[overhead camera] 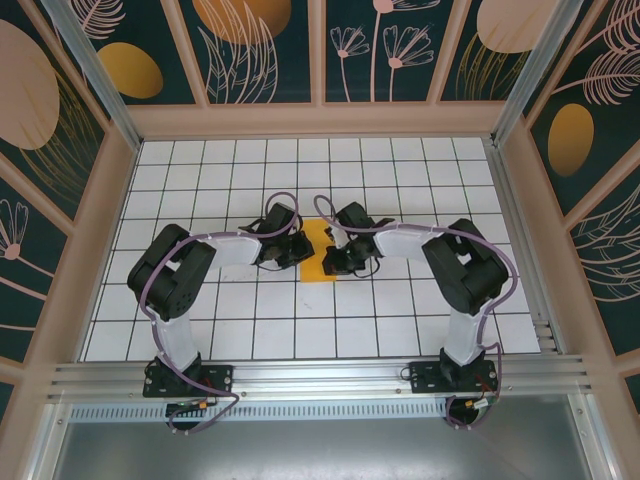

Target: Fold a paper plane with a square sheet of paper (pick it up from the middle)

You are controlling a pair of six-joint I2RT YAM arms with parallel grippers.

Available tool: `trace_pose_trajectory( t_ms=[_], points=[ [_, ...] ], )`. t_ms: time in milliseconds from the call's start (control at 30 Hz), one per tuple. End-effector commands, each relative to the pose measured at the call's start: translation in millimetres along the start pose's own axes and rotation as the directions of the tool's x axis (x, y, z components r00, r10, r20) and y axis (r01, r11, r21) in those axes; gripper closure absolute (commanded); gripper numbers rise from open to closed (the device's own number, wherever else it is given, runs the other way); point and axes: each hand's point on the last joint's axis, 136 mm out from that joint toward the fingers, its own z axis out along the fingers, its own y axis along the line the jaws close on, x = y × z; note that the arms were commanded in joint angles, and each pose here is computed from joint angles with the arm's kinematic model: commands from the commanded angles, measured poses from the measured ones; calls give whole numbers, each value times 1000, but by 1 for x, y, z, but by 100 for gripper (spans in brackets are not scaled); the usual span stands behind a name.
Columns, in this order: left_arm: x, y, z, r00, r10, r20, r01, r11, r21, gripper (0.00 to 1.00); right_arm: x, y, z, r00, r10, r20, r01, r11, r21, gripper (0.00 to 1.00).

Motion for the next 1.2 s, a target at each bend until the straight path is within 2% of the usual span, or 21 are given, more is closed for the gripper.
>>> trace_pose_trajectory(
  t_ms=[0,267,533,633,700,833,900,1000,1167],
  points=[
    [6,59,10,1000,-24,1,24,977,-211,86,34,-15,-5,994,48,-94,-45,998,40,95],
    [6,58,9,1000,-22,0,22,977,-212,86,56,-28,-5,989,78,-128,-70,996,63,95],
    [7,58,11,1000,-19,-8,17,979,-202,86,78,-37,-9,981,139,-138,-139,990,12,95],
    [4,50,10,1000,-14,-2,14,984,-179,86,61,-26,-20,990,116,-84,-118,993,-15,95],
    [0,37,8,1000,-4,3,4,991,-132,86,38,-13,-34,996,86,-7,-86,995,-49,95],
    [-10,-8,-2,999,33,21,-34,999,35,79,3,5,-55,987,60,151,-44,994,-104,93],
    [-16,-32,-11,998,41,43,-47,991,129,75,-11,5,-60,977,67,204,-48,994,-93,89],
    [-22,-53,-24,997,36,71,-50,978,204,66,-28,3,-60,968,68,244,-52,996,-71,86],
    [-24,-48,-36,994,-19,109,-3,981,195,59,-49,5,-54,964,62,259,-45,997,-70,83]
  ],
)
